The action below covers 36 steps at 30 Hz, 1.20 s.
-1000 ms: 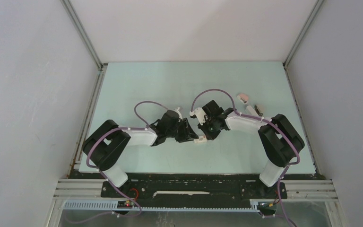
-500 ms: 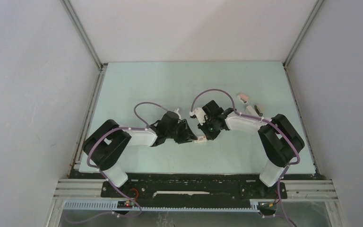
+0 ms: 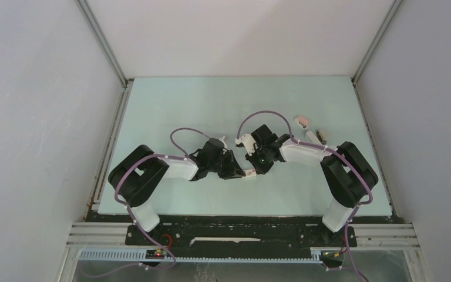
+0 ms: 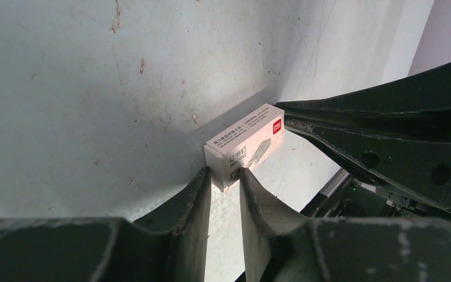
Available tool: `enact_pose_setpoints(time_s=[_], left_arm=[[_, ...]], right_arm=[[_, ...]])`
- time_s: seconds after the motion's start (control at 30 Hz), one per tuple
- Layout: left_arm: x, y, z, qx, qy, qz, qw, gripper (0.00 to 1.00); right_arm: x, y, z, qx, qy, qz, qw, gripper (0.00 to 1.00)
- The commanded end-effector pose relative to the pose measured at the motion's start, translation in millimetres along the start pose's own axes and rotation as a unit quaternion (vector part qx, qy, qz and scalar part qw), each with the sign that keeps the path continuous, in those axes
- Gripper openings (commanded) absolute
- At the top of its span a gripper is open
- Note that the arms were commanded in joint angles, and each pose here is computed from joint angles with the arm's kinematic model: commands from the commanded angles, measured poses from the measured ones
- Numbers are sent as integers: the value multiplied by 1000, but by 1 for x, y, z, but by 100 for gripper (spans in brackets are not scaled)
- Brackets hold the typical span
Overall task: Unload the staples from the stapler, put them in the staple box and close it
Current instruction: Close the staple box at the center of the board, then reset both arms
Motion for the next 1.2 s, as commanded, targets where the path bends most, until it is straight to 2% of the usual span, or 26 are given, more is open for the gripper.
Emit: enact_pose_setpoints(time_s=[0.0,0.47,0.7,0.83,0.93,1.03,1.17], left_arm=[[-4,6,-16,-15,-25,3,1000,29],[-2,7,-16,-14,-25,-5,1000,29],[29,18,-18,-43,-24,-82,995,45],[55,27,-22,-80,-30,-143,986,52],[82,34,-28,-123,-29,-198,972,59],[114,44,-34,-165,-16,-258,952,71],[154,59,-37,-185,-10,-318,930,85]], right_arm=[[-3,11,7,-4,20,-9,1000,15],[-2,10,6,-6,17,-7,1000,16],[15,6,-14,-10,-18,-14,1000,22],[36,4,-29,-6,-32,-34,999,25],[60,3,-37,9,-36,-63,997,30],[89,-2,-47,14,-41,-98,994,34],[132,-13,-62,-3,-47,-155,987,40]])
Point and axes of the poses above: each gripper's point midway between its finger pads, its own x axis back along the fingers, its own z axis along the line the jaws close on, y = z × x, the point moved 7 cm from there along x, back along the fingers, and after that the axes turned 12 degrees about x, right-handed, at the moved point
